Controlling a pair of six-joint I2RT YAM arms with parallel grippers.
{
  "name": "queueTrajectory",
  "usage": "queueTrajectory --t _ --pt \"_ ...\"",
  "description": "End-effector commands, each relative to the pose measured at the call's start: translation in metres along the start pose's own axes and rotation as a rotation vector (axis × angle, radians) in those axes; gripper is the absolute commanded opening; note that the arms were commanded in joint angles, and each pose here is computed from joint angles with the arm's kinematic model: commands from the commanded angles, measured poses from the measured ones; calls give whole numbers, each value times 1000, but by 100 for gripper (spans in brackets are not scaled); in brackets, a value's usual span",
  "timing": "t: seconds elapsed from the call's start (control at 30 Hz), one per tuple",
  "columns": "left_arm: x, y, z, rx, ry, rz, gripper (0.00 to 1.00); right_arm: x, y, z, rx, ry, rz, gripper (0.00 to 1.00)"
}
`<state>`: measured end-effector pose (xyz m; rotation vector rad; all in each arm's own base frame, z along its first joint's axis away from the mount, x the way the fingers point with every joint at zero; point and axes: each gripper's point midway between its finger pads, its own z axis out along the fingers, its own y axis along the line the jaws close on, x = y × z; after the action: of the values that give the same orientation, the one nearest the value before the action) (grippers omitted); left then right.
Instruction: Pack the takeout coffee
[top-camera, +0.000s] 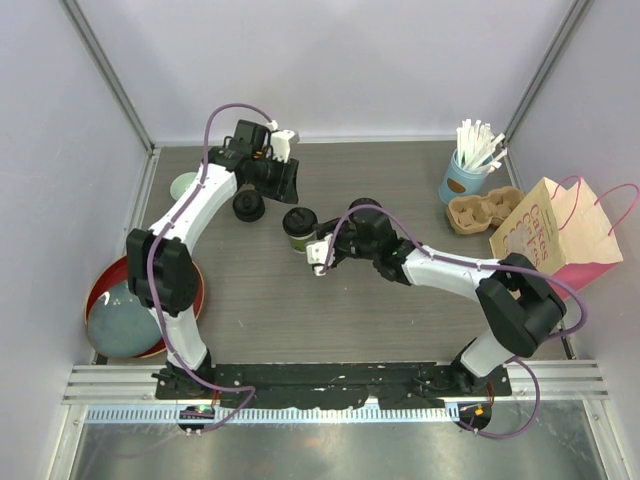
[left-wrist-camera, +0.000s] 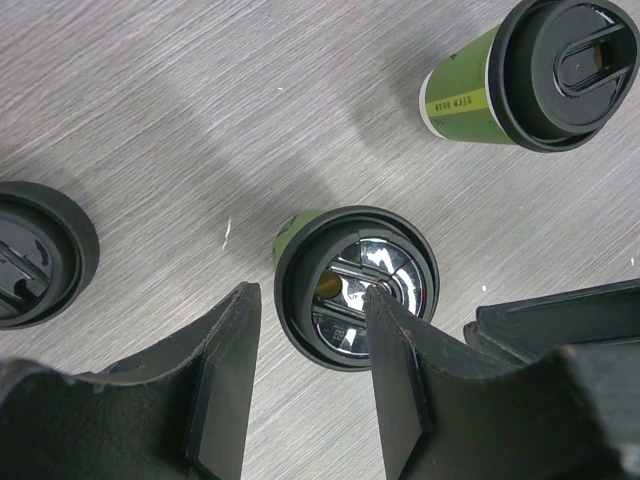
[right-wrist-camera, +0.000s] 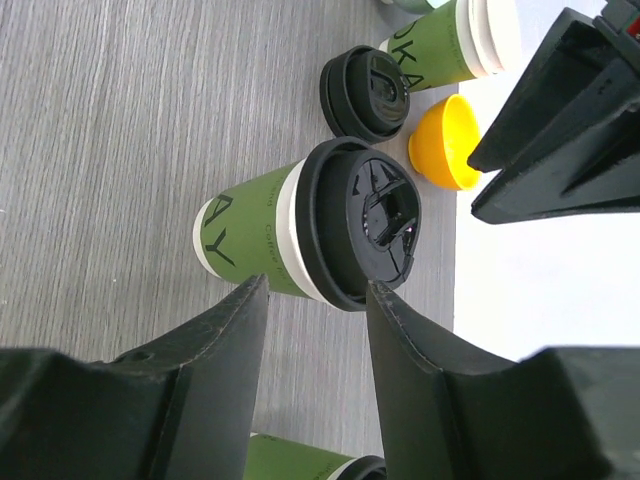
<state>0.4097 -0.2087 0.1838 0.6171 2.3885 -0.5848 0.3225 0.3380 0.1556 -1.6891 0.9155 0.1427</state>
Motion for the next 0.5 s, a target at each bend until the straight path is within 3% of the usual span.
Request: queueTrajectory --t 0.0,0.2,0.47 --pt "-10 -11 1 54 -11 -20 50 -7 -16 5 45 -16 -105 48" --pt "-2 -11 9 63 17 -23 50 -1 -10 16 15 -9 -100 43" --pt "2 -14 9 73 23 -10 49 -5 -13 19 26 -25 -104 43"
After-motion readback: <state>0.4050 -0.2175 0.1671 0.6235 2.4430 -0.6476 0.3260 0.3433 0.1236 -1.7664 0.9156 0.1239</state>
